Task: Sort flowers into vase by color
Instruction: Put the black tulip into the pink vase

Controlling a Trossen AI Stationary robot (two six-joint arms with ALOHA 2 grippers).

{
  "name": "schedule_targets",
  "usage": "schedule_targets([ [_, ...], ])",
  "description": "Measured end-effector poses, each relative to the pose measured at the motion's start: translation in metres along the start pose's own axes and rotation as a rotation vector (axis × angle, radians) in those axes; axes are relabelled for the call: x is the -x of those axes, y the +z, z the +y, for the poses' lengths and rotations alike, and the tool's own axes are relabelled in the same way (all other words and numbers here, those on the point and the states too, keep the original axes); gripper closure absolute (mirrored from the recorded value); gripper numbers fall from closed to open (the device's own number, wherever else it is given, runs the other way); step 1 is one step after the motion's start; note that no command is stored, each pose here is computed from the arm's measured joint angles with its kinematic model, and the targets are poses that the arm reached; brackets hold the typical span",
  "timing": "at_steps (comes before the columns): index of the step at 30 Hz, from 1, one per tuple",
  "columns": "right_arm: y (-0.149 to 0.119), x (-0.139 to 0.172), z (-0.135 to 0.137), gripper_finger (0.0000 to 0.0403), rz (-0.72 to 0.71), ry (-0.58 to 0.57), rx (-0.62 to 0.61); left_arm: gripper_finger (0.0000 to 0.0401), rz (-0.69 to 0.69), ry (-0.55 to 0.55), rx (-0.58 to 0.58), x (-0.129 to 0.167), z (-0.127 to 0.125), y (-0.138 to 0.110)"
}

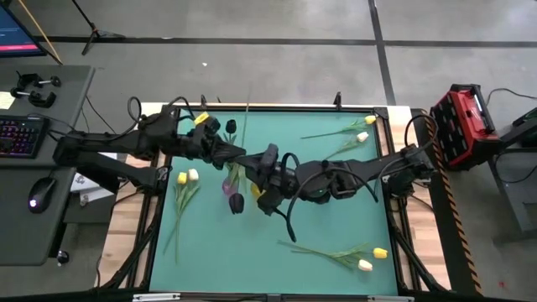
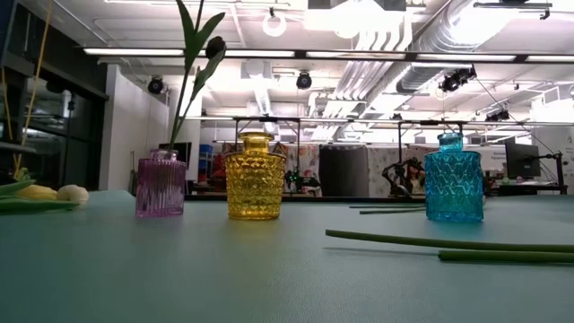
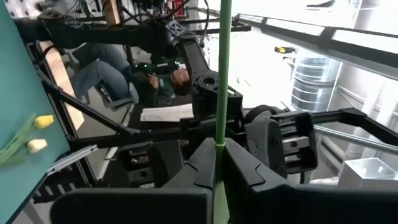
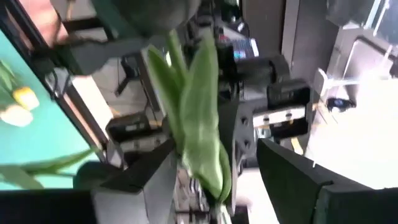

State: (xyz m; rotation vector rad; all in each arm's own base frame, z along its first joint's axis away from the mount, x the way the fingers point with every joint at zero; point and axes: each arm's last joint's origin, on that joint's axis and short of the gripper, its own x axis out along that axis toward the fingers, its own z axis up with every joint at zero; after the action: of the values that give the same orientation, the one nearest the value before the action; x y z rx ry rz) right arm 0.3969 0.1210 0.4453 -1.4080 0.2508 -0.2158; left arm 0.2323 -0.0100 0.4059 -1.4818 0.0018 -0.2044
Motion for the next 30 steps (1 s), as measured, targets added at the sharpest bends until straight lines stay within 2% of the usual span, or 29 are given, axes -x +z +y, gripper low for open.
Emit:
schedule_targets([
  [4, -0.002, -0.002, -0.001, 0.0216, -0.011, -0.001, -0.005, 0.0401, 0.007, 0.014, 0.002, -0.004, 0.004, -0.001],
  [7, -0.003, -0.002, -0.001, 0.0248, -0.008, -0.001, -0.007, 0.0397, 0.007, 0.017, 0.002, -0.005, 0.004, -0.001],
  [11, -0.003, -0.002, 0.000, 0.0316, -0.007, 0.002, -0.013, 0.0391, 0.004, 0.013, 0.001, -0.005, 0.004, -0.001],
  [15, -0.003, -0.002, -0.001, 0.0390, 0.006, 0.000, -0.074, 0.0384, -0.016, 0.005, -0.029, -0.004, 0.003, 0.000],
  [22, -0.003, -0.002, -0.004, 0.0398, 0.043, -0.039, -0.113, 0.0351, -0.032, 0.007, -0.072, -0.003, 0.002, 0.004],
  [30, -0.010, 0.014, -0.029, 0.0400, 0.107, -0.153, -0.221, 0.0291, -0.141, -0.024, -0.222, 0.021, -0.012, 0.026],
])
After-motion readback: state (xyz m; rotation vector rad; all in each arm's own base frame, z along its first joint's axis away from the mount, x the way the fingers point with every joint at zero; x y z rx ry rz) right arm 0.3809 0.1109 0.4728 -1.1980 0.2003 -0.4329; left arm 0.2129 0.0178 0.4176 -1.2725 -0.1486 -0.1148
